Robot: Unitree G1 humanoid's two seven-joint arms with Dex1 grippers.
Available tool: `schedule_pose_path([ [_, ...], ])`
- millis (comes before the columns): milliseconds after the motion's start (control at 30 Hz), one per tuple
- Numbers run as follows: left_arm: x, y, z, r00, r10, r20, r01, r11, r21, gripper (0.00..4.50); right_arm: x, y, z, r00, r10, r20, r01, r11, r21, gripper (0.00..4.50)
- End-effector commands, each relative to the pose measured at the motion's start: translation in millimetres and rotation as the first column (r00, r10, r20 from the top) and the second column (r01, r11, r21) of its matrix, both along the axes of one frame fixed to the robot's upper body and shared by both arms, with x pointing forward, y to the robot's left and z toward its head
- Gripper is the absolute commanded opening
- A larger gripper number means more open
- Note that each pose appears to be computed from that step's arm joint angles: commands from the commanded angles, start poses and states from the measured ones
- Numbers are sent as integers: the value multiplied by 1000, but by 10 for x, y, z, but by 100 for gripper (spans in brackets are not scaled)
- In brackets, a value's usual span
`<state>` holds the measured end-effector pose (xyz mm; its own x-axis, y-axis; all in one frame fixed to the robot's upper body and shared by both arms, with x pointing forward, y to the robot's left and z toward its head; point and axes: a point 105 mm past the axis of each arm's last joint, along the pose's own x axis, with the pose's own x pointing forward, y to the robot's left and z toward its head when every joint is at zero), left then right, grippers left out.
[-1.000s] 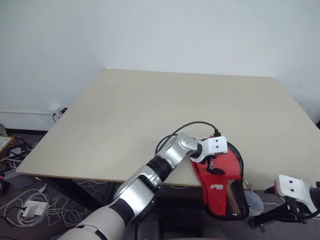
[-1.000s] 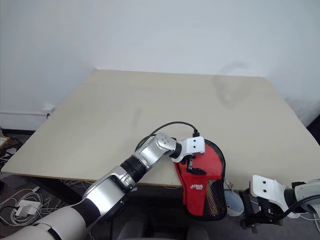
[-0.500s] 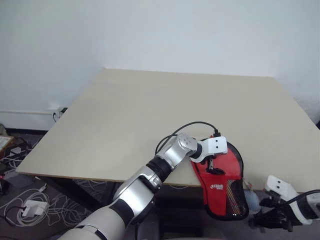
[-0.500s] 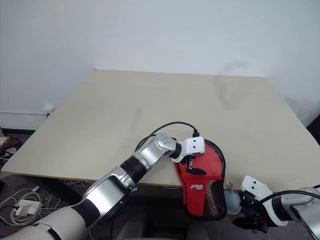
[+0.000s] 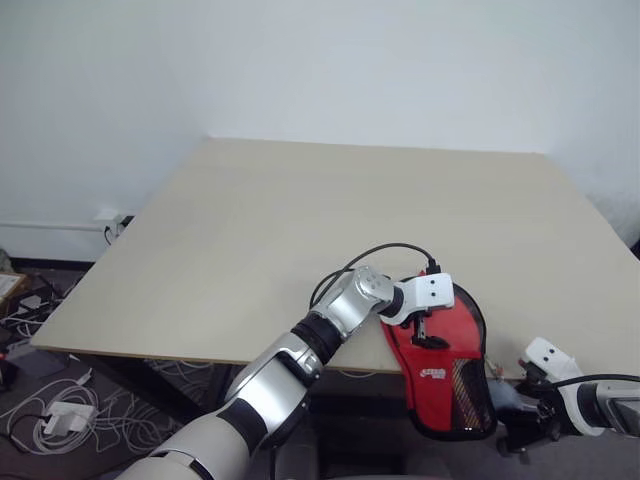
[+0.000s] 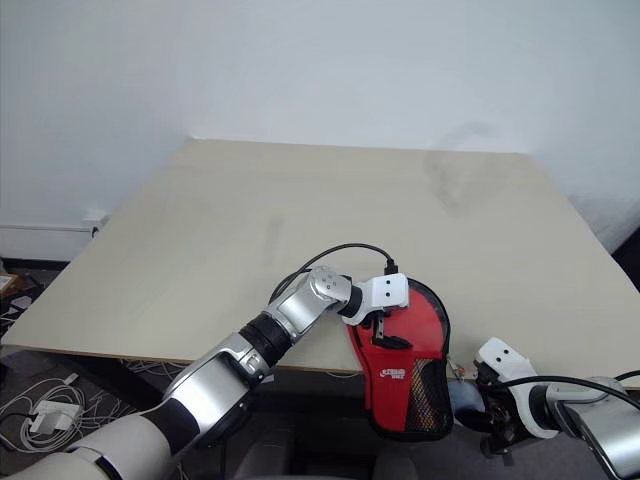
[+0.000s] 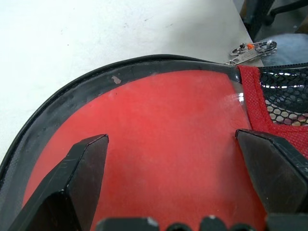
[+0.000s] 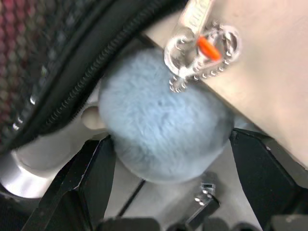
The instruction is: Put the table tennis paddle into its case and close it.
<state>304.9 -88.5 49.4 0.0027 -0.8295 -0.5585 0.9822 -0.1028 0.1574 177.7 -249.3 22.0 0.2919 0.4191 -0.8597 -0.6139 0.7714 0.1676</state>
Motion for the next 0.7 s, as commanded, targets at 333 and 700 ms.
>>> schedule_pose_path([
  [333,-52,175,-324,1000,-3,-25,6,989,151,450,149,129,-25,998,-21,64,21,1000,-6,333],
  [700,-59,188,-334,1000,-3,-29,7,988,154,450,48,33,4,994,102,48,-97,992,-87,46],
])
